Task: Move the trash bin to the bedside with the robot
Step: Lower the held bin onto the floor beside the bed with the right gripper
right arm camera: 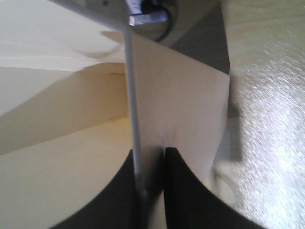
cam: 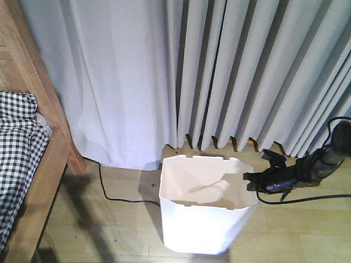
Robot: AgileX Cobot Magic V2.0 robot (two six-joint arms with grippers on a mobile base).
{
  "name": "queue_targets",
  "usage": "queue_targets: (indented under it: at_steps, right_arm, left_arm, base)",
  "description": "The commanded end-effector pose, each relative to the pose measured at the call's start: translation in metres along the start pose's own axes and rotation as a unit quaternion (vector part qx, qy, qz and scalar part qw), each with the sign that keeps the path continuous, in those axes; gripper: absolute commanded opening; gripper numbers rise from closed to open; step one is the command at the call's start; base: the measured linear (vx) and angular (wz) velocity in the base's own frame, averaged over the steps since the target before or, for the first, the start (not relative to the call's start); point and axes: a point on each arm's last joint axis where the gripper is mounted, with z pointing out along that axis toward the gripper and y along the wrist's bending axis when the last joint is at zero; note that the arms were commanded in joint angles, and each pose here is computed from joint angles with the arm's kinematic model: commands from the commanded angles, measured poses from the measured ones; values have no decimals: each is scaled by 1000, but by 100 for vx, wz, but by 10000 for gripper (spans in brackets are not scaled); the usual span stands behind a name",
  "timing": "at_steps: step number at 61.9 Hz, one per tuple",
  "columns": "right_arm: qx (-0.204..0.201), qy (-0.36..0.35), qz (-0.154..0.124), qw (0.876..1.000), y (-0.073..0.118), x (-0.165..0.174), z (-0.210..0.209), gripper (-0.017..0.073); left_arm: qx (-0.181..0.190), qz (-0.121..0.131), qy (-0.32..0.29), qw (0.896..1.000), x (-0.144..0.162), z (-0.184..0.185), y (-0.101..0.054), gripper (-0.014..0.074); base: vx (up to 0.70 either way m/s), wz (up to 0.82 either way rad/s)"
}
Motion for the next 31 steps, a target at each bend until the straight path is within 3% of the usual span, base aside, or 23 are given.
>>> queue_targets:
  at_steps: [1,20,31]
  right_arm:
    - [-117,-59,0,991,30,-39,-23,-6]
    - [-99,-68,1,993,11,-40,9,-2]
    - [-97,-48,-18,994,3,-30,26,17]
  left_arm:
    - [4,-6,-27,1000,2,2,0,-6]
    - [4,-6,-27,1000,2,2,0,-6]
    - [4,-6,-27,1000,2,2,0,-6]
  base:
    - [0,0]
    - [0,0]
    - [0,0]
